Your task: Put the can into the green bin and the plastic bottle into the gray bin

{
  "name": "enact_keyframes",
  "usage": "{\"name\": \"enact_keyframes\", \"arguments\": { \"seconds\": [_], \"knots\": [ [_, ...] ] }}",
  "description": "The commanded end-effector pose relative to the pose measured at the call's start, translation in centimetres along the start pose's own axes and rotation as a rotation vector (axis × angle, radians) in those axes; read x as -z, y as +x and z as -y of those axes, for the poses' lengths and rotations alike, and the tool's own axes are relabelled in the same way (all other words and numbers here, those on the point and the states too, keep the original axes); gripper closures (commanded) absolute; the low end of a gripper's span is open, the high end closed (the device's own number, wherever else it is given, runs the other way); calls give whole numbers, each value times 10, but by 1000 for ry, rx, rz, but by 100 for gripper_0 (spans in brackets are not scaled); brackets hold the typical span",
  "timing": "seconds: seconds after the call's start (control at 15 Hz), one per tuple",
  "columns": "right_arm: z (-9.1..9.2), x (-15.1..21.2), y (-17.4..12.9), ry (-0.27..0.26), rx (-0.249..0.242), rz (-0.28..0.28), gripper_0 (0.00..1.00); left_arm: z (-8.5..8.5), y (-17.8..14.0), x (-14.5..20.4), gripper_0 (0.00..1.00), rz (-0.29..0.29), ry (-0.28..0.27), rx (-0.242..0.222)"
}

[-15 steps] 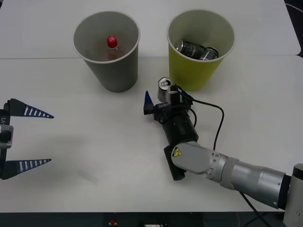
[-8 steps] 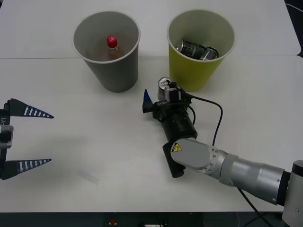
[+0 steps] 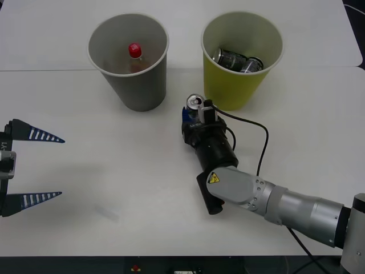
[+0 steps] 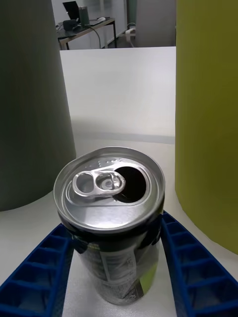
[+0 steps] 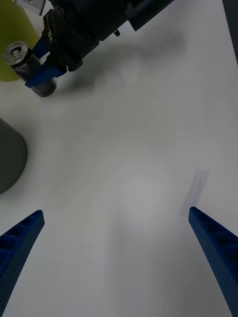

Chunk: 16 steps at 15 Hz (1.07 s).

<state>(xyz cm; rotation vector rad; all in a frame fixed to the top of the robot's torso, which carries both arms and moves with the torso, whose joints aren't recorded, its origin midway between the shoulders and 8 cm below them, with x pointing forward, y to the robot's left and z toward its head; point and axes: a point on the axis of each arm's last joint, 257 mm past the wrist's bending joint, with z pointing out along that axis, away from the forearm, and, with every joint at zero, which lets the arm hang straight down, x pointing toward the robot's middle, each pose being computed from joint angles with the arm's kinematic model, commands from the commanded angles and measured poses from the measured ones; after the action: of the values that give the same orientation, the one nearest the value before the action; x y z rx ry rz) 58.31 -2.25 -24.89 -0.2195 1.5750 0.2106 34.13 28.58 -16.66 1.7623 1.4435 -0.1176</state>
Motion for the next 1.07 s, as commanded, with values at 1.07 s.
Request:
{"name": "enact_keyframes", "arguments": {
  "seconds": [1.07],
  "knots": [
    [16,56,-20,-84,-8,40,100,0,0,0,0,0,0,0]
  ]
}}
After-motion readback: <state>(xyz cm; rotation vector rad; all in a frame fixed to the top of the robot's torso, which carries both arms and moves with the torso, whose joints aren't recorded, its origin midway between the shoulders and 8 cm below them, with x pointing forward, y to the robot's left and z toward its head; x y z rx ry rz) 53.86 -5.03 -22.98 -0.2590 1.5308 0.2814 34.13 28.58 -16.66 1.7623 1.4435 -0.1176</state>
